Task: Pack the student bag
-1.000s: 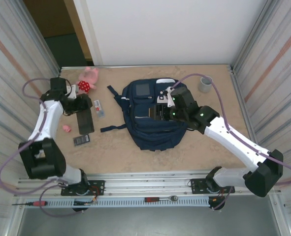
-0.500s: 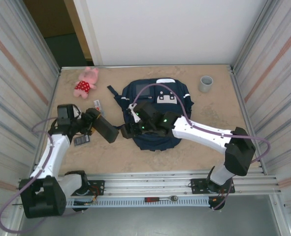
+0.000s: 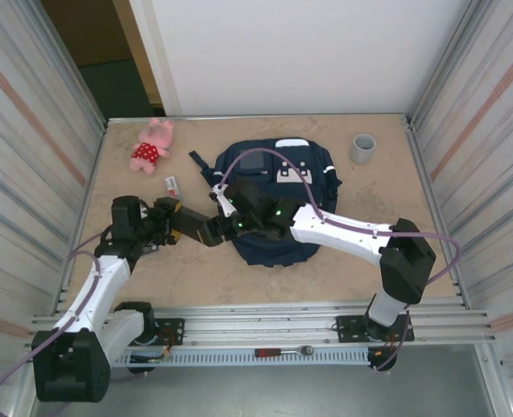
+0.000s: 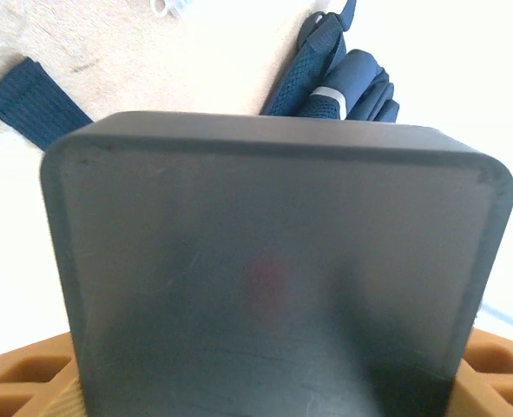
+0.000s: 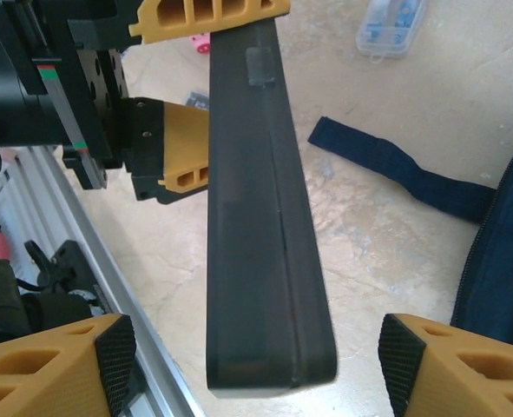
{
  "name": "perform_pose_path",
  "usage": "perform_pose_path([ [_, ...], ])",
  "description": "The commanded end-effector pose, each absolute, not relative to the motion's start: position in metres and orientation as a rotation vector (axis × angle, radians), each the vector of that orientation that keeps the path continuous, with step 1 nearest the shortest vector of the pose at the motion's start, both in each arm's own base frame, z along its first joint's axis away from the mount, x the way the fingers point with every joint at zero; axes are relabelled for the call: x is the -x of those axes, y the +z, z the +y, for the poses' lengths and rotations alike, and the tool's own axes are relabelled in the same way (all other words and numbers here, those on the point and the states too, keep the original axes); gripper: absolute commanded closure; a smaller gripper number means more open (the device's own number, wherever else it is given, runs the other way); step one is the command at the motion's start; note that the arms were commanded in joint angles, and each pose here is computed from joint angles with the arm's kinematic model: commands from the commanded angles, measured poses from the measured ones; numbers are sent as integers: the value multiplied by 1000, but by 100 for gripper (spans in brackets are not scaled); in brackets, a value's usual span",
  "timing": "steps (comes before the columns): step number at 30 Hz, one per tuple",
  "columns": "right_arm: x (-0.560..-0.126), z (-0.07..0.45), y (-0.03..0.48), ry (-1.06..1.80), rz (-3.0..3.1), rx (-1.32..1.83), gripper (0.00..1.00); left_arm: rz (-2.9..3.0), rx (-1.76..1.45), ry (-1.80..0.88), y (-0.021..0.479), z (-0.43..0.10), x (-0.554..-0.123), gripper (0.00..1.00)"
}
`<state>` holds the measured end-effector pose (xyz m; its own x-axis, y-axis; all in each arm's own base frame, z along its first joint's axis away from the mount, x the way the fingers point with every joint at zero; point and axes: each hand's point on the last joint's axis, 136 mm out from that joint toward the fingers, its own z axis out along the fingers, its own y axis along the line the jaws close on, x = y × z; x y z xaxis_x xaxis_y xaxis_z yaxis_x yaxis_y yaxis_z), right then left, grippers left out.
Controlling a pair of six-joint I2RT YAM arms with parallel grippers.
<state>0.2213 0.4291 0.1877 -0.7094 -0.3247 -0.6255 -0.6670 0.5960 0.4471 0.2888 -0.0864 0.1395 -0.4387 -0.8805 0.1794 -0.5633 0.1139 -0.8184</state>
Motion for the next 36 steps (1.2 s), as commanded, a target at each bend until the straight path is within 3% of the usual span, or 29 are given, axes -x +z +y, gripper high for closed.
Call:
perform_pose_path([
  [1,-222,441,193,1003,2323,761,29,1927,1431,-1343,156,-90,-298,54],
  [11,-229,452,197,1060,2290,696,60,1867,1467,-1429,159,-102,-304,55],
  [18,-234,443,195,1057,2303,647,70,1869,1452,-1446,160,-108,-308,55],
  [21,-241,430,198,1067,2313,590,71,1935,1380,-1384,160,-108,-306,46],
  [28,-261,360,204,1099,2328,360,80,2225,920,-987,179,-108,-305,20],
  [36,-299,228,229,1191,2253,-79,81,2307,135,-594,202,-156,-321,14],
])
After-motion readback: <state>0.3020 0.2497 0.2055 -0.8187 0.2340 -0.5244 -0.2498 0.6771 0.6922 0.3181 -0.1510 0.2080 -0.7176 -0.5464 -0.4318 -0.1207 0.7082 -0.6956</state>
